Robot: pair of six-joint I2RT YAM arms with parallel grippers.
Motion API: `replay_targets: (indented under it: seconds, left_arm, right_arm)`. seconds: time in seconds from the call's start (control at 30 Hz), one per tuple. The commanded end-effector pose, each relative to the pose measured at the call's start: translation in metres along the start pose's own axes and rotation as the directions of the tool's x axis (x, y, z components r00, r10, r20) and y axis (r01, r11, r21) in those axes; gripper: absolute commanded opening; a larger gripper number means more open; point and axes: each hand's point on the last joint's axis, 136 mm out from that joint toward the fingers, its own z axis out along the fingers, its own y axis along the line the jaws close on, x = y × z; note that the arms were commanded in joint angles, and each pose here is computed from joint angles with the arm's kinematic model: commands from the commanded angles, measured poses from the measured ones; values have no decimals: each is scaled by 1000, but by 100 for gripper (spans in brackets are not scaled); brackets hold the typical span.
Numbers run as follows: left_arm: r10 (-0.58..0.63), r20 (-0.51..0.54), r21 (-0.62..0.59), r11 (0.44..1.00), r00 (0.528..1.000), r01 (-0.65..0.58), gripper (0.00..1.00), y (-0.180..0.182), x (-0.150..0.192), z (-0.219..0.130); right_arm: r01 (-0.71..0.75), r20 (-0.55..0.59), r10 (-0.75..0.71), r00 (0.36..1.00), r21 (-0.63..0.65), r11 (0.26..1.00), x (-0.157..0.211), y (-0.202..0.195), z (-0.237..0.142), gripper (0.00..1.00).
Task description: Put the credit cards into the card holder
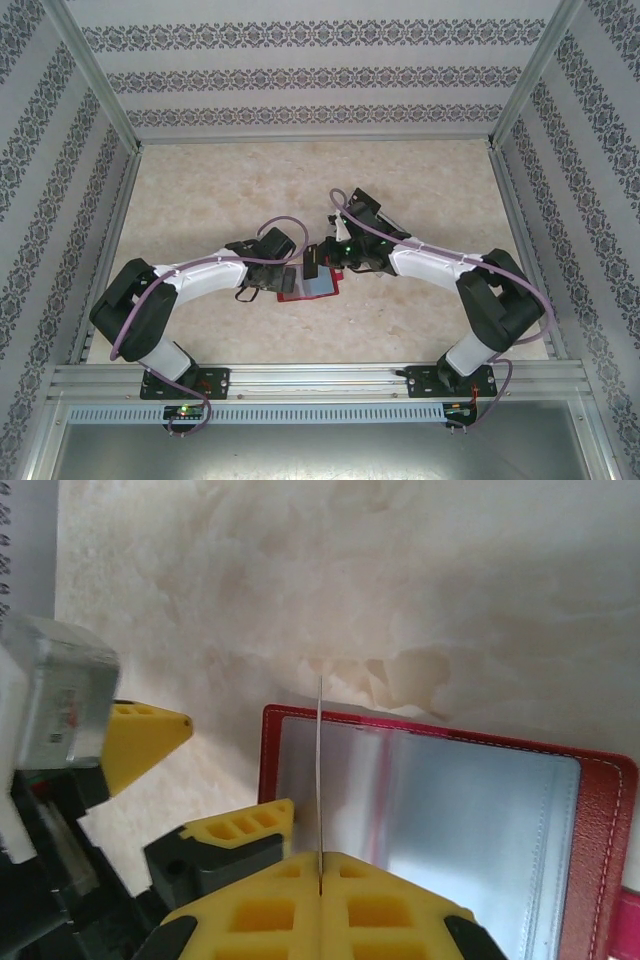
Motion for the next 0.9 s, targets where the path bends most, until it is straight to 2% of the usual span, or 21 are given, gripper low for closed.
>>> replay_targets:
  seconds: [0.0,0.33,0.87]
  left_arm:
    - [40,-24,-72,997,999,-42,100,13,12,5]
    - [61,-41,-113,991,997,-65,100,25,16,14]
    - [66,-63,-123,990,996,-73,100,34,20,13]
  right_arm:
    - [-12,-28,11,1000,-31,999,10,-3,13,0]
    - [-47,-50,46,998,-2,999,27,-25,17,0]
    - [-51,-17,49,999,-123,991,15,-3,11,0]
